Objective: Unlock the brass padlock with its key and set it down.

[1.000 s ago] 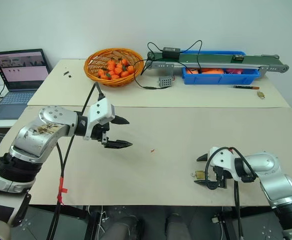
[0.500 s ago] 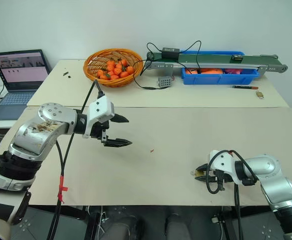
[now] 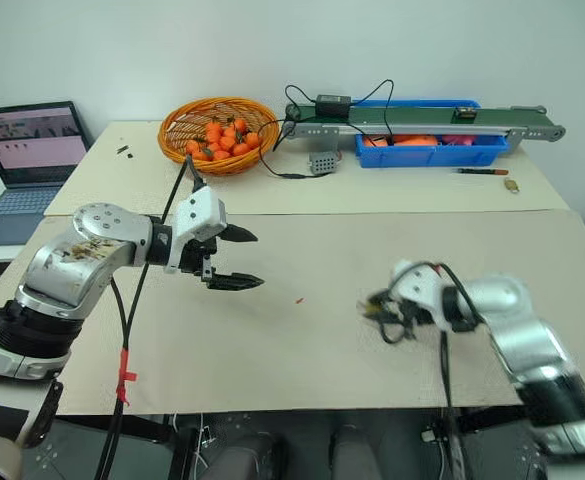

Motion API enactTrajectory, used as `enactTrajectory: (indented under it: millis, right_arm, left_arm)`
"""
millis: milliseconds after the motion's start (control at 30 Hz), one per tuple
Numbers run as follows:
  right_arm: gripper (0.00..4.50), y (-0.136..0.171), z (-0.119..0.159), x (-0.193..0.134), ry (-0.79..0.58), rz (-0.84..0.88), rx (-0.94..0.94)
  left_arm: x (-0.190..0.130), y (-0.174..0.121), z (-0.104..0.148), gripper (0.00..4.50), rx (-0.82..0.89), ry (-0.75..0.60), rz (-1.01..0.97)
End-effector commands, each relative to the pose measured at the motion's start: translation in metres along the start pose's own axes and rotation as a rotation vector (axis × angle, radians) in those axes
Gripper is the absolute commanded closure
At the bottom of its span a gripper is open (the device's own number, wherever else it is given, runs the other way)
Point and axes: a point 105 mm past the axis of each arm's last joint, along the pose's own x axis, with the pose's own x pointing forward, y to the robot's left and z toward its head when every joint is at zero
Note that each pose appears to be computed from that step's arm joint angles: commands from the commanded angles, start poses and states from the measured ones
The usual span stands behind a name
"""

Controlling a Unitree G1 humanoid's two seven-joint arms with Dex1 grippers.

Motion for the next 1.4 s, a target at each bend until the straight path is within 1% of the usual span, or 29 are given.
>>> enactTrajectory:
  millis: [33, 133, 167, 200, 233, 267, 300, 400, 433, 533, 600, 767, 933, 967, 1033, 1200, 1400]
  right_arm:
    - [3.6, -0.015, 0.02, 0.016, -0.019, -0.013, -0.068]
    - [3.6, -0.025, 0.038, 0.027, -0.042, -0.021, -0.125]
    - [3.6, -0.026, 0.043, 0.029, -0.035, -0.021, -0.186]
    - [3.6, -0.026, 0.049, 0.03, -0.03, -0.018, -0.241]
    - [3.6, -0.026, 0.055, 0.03, -0.037, -0.018, -0.271]
    - [3.6, -0.027, 0.064, 0.03, -0.06, -0.025, -0.28]
    - [3.6, -0.027, 0.069, 0.029, -0.079, -0.029, -0.276]
    - [3.6, -0.03, 0.092, 0.021, -0.128, -0.077, -0.322]
    - [3.6, -0.029, 0.098, 0.017, -0.149, -0.084, -0.325]
    - [3.6, -0.023, 0.127, 0.003, -0.274, -0.08, -0.292]
    - [3.6, -0.025, 0.133, -0.004, -0.293, -0.092, -0.303]
    - [3.6, -0.039, 0.13, -0.019, -0.271, -0.16, -0.335]
    - [3.6, -0.037, 0.125, -0.02, -0.257, -0.165, -0.337]
    - [3.6, -0.037, 0.123, -0.02, -0.253, -0.165, -0.332]
    - [3.6, -0.04, 0.119, -0.023, -0.251, -0.177, -0.313]
    - [3.6, -0.043, 0.119, -0.027, -0.252, -0.185, -0.309]
    - [3.6, -0.045, 0.124, -0.03, -0.259, -0.187, -0.316]
  left_arm:
    - [-0.007, 0.004, 0.013, 0.0, -0.041, -0.076, 0.056]
    - [-0.006, 0.01, 0.016, 0.0, -0.156, -0.131, 0.105]
    - [-0.007, 0.02, 0.028, 0.0, -0.273, -0.219, 0.158]
    - [-0.01, 0.031, 0.042, 0.0, -0.417, -0.335, 0.205]
    - [-0.013, 0.039, 0.053, 0.0, -0.54, -0.425, 0.227]
    - [-0.016, 0.04, 0.06, 0.0, -0.618, -0.481, 0.207]
    - [-0.018, 0.039, 0.065, 0.0, -0.658, -0.508, 0.194]
    - [-0.025, 0.031, 0.066, 0.0, -0.742, -0.521, 0.155]
    - [-0.027, 0.029, 0.065, 0.0, -0.757, -0.518, 0.144]
    - [-0.024, 0.019, 0.055, 0.0, -0.762, -0.426, 0.11]
    - [-0.022, 0.014, 0.053, 0.0, -0.768, -0.39, 0.068]
    - [-0.02, 0.007, 0.053, 0.0, -0.78, -0.365, -0.015]
    - [-0.01, 0.0, 0.059, 0.0, -0.767, -0.338, -0.067]
    - [-0.008, -0.005, 0.062, 0.0, -0.737, -0.317, -0.083]
    - [-0.006, -0.01, 0.073, 0.0, -0.698, -0.318, -0.109]
    - [-0.005, -0.008, 0.088, 0.0, -0.679, -0.344, -0.113]
    - [-0.003, -0.007, 0.086, 0.0, -0.7, -0.342, -0.098]
